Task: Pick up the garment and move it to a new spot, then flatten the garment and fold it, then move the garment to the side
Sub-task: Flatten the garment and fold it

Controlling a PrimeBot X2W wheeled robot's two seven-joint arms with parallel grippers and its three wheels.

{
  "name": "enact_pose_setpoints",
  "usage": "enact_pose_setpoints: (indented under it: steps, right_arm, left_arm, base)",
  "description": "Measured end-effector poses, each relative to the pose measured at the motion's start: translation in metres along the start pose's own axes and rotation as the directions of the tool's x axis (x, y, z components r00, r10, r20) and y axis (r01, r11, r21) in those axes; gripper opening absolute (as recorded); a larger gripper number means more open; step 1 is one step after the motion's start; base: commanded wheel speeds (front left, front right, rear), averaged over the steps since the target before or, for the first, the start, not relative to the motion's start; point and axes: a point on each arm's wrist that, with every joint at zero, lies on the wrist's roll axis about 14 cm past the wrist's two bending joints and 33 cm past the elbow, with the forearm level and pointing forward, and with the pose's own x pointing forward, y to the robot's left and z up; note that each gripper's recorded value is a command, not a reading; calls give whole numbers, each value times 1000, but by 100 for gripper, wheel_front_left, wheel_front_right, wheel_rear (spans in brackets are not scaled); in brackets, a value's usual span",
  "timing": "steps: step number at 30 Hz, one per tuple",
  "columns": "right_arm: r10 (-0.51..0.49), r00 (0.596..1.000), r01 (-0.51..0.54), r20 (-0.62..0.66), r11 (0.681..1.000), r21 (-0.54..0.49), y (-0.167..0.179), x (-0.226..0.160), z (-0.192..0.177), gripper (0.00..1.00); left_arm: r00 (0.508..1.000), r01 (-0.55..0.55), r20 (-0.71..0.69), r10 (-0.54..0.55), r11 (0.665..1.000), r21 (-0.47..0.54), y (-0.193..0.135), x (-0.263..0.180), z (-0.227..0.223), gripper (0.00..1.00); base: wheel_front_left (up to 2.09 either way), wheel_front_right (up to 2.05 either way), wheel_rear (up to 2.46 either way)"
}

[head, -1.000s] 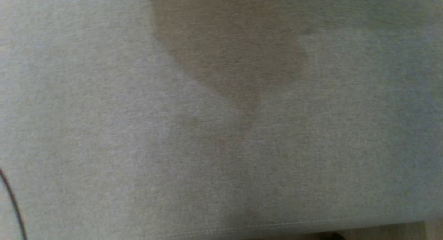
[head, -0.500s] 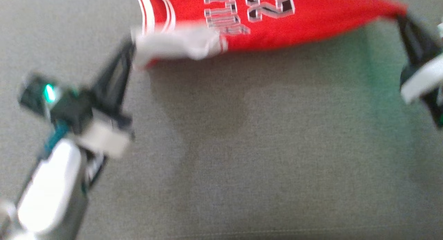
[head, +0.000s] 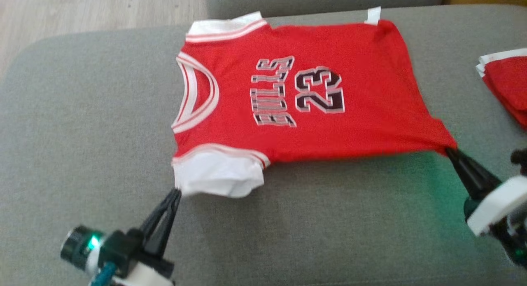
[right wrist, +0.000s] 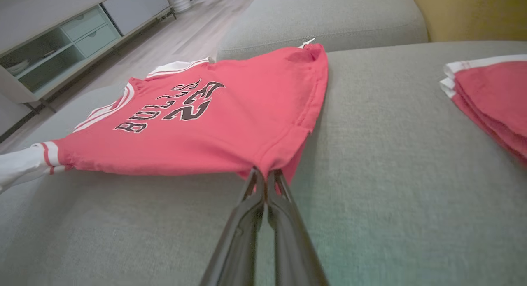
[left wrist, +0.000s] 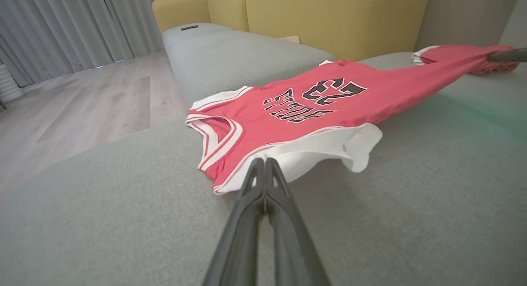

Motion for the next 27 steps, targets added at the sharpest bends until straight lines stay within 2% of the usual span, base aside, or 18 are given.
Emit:
enact_pose_setpoints:
  steps: [9, 16, 23, 27]
  right_arm:
    - [-27, 996, 31, -80, 998, 56, 0, -37, -40, 0]
    - [-56, 995, 61, -83, 996, 63, -6, -46, -41, 0]
    - [-56, 993, 66, -108, 994, 92, -1, -17, -42, 0]
    - [-48, 996, 53, -79, 996, 69, -3, 11, -19, 0]
  left_arm:
    - [997, 8, -80, -12, 999, -54, -21, -38, -21, 0]
    - [997, -2, -72, -4, 996, -84, -20, -42, -18, 0]
    - [1000, 5, 24, -5, 1000, 9, 3, 14, 6, 0]
    - [999, 5, 38, -8, 997, 81, 19, 46, 9, 0]
  base:
    - [0, 0, 0]
    - [0, 0, 0]
    - [0, 0, 0]
    - [0, 0, 0]
